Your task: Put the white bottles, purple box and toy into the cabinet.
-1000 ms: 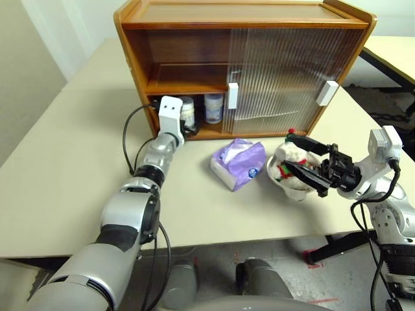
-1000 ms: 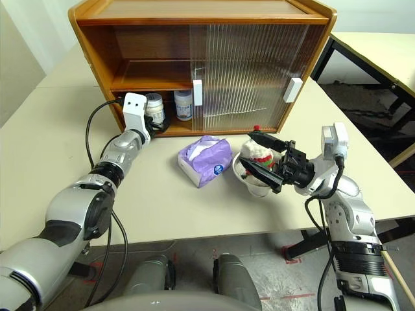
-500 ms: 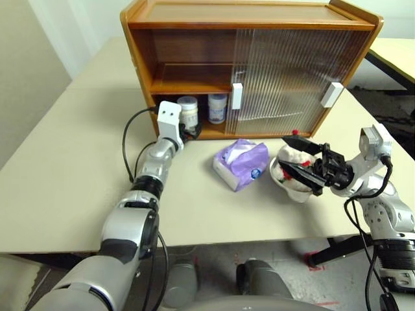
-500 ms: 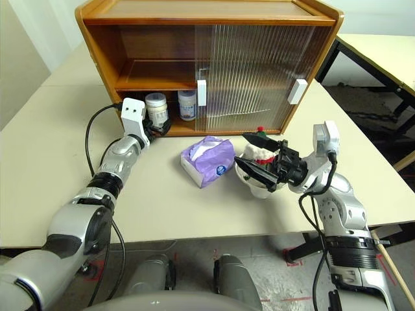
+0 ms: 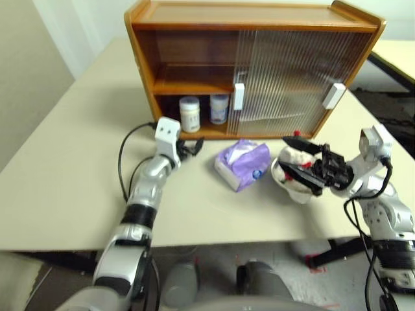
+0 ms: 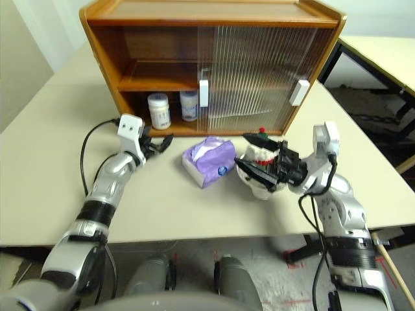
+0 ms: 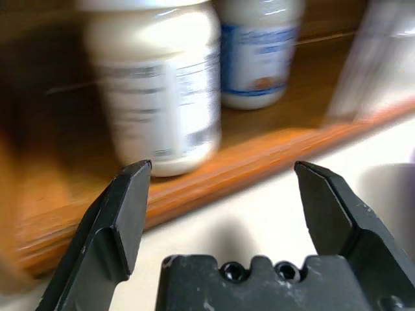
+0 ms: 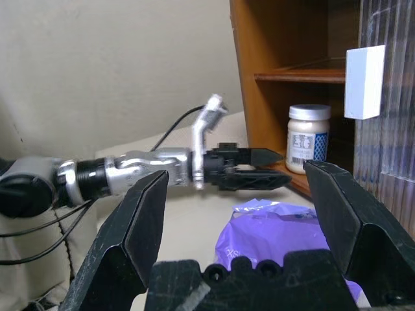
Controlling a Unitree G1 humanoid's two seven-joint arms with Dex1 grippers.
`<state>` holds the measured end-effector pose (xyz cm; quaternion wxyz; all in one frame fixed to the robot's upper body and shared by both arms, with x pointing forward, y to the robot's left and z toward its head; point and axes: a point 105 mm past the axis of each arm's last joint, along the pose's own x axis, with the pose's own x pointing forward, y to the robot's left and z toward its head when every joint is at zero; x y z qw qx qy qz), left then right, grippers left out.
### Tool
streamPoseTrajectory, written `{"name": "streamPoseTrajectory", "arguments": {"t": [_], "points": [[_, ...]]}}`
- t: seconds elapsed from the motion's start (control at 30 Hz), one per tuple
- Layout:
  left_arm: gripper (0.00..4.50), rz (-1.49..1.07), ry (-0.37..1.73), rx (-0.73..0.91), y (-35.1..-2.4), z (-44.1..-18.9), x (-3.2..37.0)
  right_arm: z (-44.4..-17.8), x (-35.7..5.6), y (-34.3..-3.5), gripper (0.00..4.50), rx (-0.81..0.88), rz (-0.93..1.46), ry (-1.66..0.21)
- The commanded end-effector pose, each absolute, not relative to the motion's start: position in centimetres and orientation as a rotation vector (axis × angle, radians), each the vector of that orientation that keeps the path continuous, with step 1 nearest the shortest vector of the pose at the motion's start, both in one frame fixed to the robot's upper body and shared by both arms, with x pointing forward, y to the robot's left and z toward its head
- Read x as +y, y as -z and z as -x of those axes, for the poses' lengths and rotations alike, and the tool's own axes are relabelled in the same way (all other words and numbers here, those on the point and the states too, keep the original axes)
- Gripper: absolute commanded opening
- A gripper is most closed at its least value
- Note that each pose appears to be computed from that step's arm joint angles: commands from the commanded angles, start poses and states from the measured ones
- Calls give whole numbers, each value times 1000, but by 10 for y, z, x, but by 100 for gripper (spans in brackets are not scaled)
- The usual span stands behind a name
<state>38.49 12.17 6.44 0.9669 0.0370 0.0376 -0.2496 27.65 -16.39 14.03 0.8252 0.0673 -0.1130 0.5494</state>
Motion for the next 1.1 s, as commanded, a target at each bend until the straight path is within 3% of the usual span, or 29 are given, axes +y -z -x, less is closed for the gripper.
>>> {"name": "streamPoseTrajectory", "arguments": {"t": [0.03,0.2,0.33,0.57,0.7,0.8,0.97,1.1], "points": [[448,-7,721,63,-71,-356,112,-276,-168,-139,450,-242,-131,-1149],[448,157,885,196,-65,-326,127,-276,-169,-136,450,-236,-128,-1145],[448,345,861,279,-73,-333,119,-276,-165,-133,450,-232,-125,-1148],[448,399,868,364,-69,-345,91,-273,-164,-131,450,-231,-122,-1133],[448,334,895,515,-51,-339,81,-271,-167,-131,450,-231,-116,-1117],[380,296,910,579,-45,-339,77,-270,-167,-130,450,-231,-115,-1109],[186,283,928,626,-39,-337,75,-270,-166,-130,450,-234,-115,-1103],[35,353,904,563,-50,-341,80,-270,-166,-130,450,-237,-112,-1101]]}}
